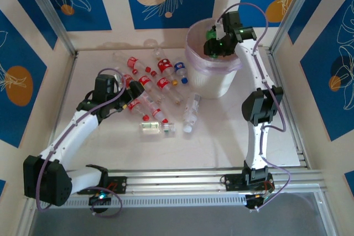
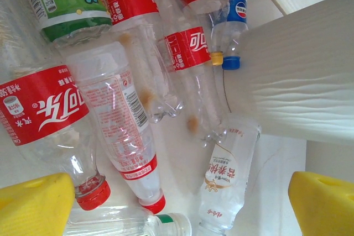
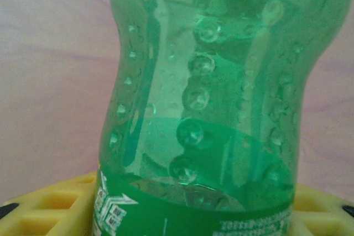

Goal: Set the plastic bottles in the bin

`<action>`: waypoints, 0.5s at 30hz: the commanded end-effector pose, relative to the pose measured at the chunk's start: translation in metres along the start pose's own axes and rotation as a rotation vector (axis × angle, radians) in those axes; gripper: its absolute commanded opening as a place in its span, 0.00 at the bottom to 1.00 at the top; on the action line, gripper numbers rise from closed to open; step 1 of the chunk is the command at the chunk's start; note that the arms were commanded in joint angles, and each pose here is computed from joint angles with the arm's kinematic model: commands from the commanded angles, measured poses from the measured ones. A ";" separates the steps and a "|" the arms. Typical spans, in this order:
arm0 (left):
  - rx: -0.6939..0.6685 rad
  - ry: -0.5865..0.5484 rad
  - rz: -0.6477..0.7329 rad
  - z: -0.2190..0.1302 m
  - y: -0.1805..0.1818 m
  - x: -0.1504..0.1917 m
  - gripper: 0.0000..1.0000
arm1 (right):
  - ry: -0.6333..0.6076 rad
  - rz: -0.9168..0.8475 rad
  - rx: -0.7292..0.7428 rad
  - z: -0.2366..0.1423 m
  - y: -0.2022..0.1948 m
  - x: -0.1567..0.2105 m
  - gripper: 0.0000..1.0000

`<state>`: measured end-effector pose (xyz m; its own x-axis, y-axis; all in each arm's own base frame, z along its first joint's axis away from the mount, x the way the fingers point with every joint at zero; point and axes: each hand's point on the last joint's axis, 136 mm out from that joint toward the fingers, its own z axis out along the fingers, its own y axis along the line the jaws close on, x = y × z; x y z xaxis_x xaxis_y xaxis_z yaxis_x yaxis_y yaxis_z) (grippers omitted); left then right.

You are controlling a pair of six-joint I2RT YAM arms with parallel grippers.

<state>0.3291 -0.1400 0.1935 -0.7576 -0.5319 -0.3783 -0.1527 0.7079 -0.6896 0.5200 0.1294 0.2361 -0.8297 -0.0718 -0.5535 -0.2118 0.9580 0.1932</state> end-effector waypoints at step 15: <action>-0.064 0.035 0.012 0.006 0.019 0.014 0.99 | 0.129 -0.001 -0.008 0.064 -0.016 0.033 0.68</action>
<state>0.3253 -0.1382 0.1836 -0.7658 -0.5278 -0.3675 -0.1686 0.7162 -0.6772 0.5252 0.1278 0.1723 -0.8876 -0.1069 -0.4481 -0.2080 0.9609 0.1829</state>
